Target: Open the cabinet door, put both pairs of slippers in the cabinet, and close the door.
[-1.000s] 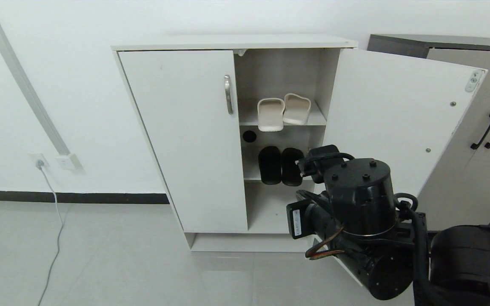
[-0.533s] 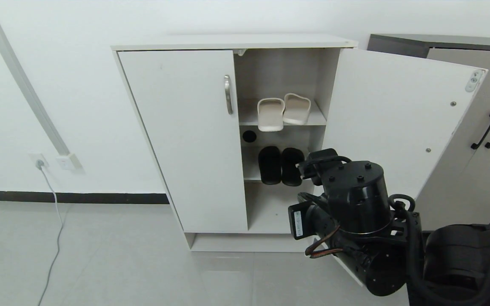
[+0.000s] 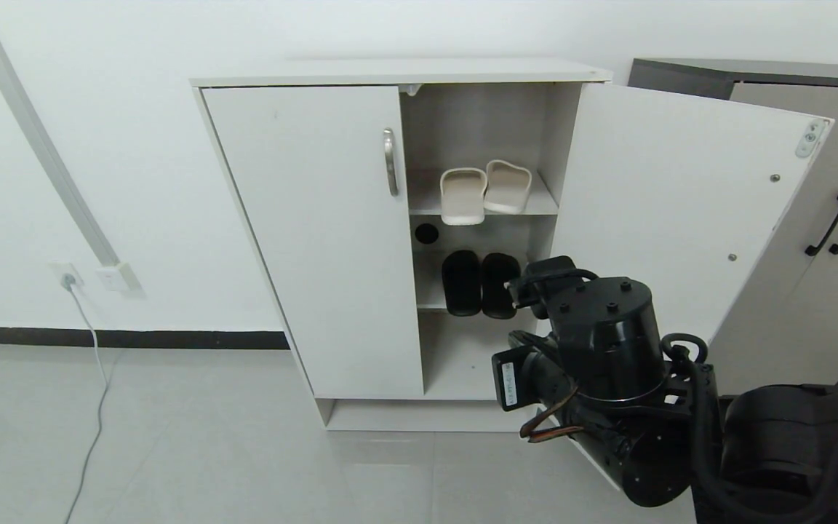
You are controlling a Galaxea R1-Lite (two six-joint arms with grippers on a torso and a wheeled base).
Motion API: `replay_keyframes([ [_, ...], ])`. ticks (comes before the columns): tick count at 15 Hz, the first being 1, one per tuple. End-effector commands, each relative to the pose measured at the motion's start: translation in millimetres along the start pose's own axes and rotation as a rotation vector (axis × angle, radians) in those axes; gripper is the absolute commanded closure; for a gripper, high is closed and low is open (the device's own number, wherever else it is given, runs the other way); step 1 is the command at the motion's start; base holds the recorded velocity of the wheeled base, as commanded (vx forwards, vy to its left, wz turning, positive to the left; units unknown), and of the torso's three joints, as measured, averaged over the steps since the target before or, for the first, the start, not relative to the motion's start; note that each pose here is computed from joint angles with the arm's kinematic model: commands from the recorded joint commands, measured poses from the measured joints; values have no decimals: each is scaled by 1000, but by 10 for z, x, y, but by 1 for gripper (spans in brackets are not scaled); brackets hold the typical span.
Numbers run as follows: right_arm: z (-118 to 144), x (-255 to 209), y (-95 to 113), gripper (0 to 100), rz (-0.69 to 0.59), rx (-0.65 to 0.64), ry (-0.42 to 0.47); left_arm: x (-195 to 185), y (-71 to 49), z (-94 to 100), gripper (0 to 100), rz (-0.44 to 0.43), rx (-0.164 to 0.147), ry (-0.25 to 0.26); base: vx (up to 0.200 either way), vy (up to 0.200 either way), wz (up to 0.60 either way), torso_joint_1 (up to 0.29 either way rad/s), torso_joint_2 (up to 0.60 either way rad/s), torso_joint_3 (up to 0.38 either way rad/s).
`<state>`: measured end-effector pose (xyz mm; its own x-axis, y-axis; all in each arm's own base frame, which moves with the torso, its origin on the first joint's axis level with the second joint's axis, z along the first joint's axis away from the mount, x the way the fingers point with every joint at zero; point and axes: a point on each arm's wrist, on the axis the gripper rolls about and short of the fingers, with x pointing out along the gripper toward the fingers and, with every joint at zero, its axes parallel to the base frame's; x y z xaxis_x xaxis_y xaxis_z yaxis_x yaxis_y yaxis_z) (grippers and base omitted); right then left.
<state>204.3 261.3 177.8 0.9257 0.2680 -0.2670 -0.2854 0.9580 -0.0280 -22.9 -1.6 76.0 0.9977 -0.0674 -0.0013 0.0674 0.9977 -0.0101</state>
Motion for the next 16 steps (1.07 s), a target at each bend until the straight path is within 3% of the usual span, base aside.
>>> replay_keyframes([
  [1,-8,6,4,100,-1,-2,3,0,0,2,100,0,1,-1,0,0,0,-2,-134,-129],
  [8,-13,9,6,100,-1,-4,4,0,0,2,100,0,1,-1,0,0,0,29,-377,-346],
  [16,-29,26,8,100,-6,-8,8,0,0,2,100,0,-1,-1,0,0,0,131,-467,-340],
])
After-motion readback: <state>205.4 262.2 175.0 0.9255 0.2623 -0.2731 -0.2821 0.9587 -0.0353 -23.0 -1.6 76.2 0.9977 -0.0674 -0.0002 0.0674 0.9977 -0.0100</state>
